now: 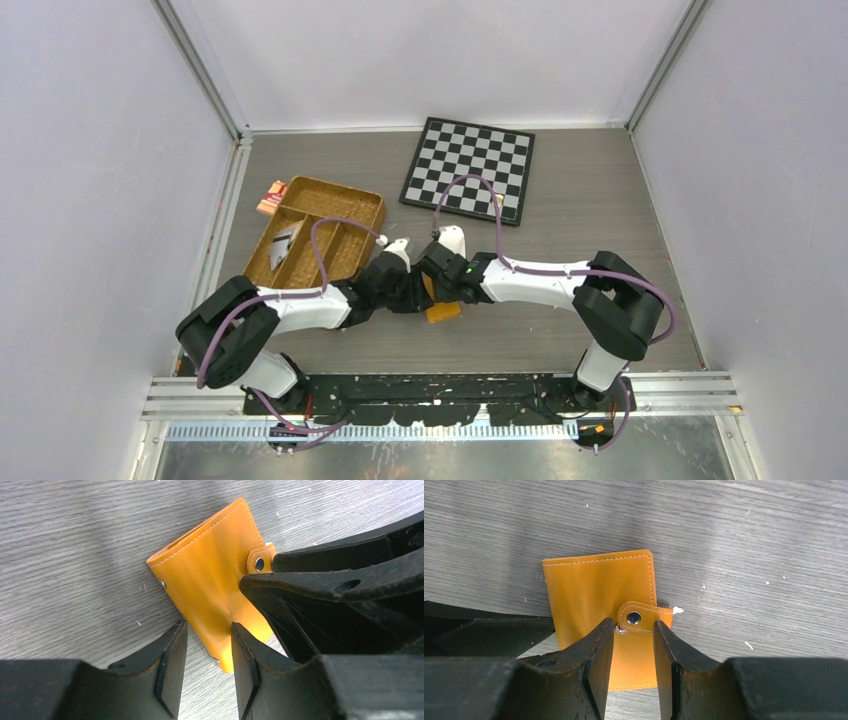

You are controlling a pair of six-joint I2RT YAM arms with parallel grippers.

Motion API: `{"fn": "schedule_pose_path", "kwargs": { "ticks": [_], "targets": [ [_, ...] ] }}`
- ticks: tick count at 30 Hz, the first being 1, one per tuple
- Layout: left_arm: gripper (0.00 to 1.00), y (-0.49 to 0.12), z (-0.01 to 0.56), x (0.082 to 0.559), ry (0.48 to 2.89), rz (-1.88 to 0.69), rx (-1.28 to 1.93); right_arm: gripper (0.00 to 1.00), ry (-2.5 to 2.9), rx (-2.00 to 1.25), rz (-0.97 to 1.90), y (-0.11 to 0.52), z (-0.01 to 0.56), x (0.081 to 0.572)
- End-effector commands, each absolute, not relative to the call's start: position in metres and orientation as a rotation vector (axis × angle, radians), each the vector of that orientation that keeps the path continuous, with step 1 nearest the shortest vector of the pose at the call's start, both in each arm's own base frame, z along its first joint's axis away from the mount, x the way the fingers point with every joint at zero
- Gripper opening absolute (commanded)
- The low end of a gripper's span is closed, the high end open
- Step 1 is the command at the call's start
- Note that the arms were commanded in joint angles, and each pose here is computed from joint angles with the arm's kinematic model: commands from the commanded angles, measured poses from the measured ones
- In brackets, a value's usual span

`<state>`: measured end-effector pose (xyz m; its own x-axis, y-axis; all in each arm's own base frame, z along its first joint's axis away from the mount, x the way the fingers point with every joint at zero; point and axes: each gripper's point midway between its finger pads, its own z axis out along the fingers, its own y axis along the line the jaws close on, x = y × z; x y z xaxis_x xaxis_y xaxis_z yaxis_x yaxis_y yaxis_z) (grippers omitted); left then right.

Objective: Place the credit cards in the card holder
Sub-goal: Move the card holder to the center of the board.

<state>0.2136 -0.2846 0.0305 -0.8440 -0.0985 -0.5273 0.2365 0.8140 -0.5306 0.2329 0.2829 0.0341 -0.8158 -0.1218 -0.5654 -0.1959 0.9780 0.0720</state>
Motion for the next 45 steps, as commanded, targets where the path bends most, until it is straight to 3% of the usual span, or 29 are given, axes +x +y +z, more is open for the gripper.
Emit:
{"fn": "schedule_pose_path", "kwargs": {
  "ticks": [1, 7, 12, 21, 34, 39, 40, 45],
  "targets": [
    [0.39, -0.284, 0.027, 0.215, 2.442, -0.811, 0.099, 0.40, 2.474, -0.252, 0.094, 0.286, 0.036, 0.245],
    [0.39, -0.282, 0.023, 0.215, 2.450, -0.799, 0.090, 0.38, 2.439, -0.290, 0.007, 0.285, 0.032, 0.247],
    [0.38, -0.279, 0.016, 0.216, 2.466, -0.764, 0.093, 0.20, 2.399, -0.264, -0.071, 0.279, 0.030, 0.255],
    [0.38, -0.275, 0.014, 0.224, 2.457, -0.696, 0.092, 0.01, 2.358, -0.184, -0.080, 0.270, 0.042, 0.257],
    [0.38, -0.278, 0.021, 0.227, 2.444, -0.707, 0.099, 0.01, 2.361, -0.034, -0.220, 0.217, 0.049, 0.238],
    [0.38, -0.283, 0.031, 0.232, 2.427, -0.712, 0.122, 0.11, 2.340, 0.049, -0.219, 0.203, 0.063, 0.233],
    [0.38, -0.284, 0.032, 0.232, 2.426, -0.712, 0.130, 0.18, 2.329, 0.067, -0.228, 0.198, 0.068, 0.233],
    [0.41, -0.292, 0.038, 0.234, 2.414, -0.741, 0.172, 0.72, 2.290, 0.149, -0.176, 0.183, 0.085, 0.227]
  ]
}}
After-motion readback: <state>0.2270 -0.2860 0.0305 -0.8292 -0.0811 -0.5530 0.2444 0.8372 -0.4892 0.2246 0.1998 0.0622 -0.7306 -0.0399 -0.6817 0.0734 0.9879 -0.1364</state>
